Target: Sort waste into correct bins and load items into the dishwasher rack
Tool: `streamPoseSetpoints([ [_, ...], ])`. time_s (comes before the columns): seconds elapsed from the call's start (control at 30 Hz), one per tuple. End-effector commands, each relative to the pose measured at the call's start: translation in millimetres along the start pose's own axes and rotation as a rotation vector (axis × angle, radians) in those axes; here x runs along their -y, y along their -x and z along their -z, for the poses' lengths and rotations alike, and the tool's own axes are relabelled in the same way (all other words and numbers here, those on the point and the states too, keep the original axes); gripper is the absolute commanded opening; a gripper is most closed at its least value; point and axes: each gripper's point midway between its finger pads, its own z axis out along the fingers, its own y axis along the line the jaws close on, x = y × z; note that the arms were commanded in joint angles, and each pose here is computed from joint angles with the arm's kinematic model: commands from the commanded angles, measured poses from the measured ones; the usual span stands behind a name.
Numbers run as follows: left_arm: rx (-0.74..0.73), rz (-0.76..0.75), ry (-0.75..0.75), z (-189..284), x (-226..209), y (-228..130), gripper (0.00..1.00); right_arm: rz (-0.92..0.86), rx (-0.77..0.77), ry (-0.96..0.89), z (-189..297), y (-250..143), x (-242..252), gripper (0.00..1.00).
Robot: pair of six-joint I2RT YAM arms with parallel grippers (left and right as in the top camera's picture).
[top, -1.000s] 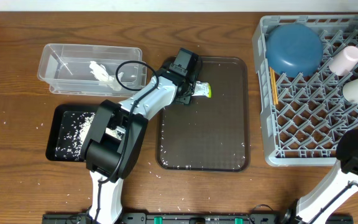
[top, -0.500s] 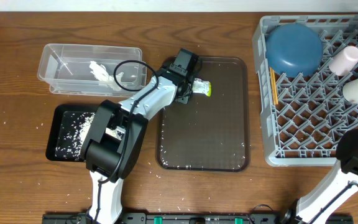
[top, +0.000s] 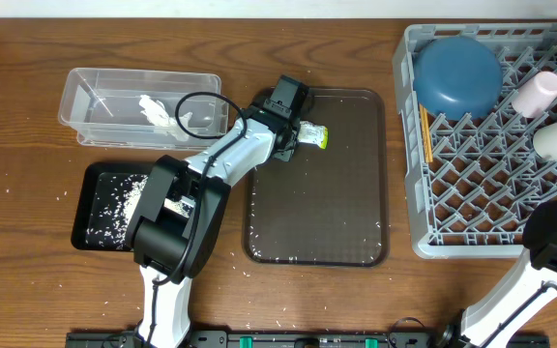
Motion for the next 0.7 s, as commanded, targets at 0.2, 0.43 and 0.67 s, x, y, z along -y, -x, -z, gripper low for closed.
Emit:
streamPoseSetpoints([
  [0.2,0.011,-0.205,-0.002,5,0,2,0.06,-0.014,-0.005,-0.013,-4,0,7,0.99],
  [0.43,0.030,-0.287,-0.142,59,37,3,0.06,-0.014,-0.005,-0.013,-4,0,7,0.99],
  [0.67,0.190,-0.413,-0.251,117,66,30,0.06,-0.014,-0.005,-0.013,-4,0,7,0.99],
])
